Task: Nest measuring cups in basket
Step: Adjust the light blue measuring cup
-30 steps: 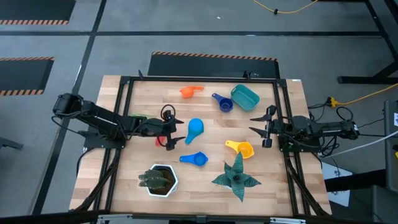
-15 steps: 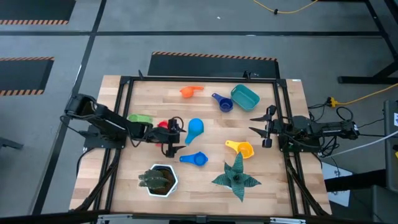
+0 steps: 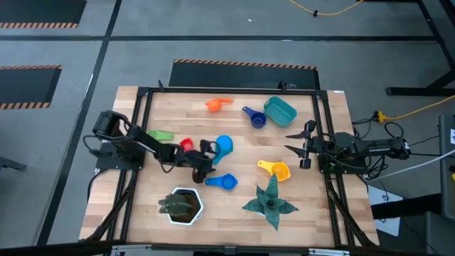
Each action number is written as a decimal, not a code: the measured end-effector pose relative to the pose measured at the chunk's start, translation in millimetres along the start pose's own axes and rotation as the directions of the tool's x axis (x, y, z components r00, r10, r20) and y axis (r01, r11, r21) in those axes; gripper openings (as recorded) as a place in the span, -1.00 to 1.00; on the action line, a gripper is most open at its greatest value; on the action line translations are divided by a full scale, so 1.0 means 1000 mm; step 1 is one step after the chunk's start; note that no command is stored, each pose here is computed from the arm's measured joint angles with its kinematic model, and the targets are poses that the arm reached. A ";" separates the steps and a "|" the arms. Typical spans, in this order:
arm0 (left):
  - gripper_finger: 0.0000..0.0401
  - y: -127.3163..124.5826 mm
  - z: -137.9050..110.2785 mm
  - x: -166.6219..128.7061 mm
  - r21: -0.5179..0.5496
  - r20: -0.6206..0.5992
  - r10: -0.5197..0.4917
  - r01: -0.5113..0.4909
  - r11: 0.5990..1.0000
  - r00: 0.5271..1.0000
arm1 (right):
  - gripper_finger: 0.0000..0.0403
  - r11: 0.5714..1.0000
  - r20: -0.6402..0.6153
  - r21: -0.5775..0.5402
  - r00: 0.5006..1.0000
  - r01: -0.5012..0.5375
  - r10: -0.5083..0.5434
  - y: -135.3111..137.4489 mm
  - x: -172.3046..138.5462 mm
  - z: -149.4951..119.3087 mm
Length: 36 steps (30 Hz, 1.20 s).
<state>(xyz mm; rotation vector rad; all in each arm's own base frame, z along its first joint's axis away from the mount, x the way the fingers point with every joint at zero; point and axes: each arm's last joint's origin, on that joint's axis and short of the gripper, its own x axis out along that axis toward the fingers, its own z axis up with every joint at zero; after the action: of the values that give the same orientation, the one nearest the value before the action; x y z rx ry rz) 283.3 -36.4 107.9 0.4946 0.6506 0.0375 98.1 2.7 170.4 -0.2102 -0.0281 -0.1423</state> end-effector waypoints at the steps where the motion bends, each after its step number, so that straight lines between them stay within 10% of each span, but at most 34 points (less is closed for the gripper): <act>1: 0.66 0.000 0.001 0.002 0.013 -0.004 0.010 -0.010 1.000 1.000 | -0.13 1.000 0.000 0.000 1.000 0.000 0.000 0.000 0.000 0.000; 36: -0.33 -0.003 -0.004 0.002 0.105 -0.097 0.058 -0.048 0.993 0.994 | -0.13 1.000 0.000 0.000 1.000 0.000 0.000 0.000 0.000 0.000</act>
<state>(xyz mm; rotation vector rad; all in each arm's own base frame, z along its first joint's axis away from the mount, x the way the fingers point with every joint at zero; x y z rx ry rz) 282.4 -37.1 102.5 0.6123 0.7396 0.0793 98.1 2.7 170.4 -0.2101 -0.0283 -0.1422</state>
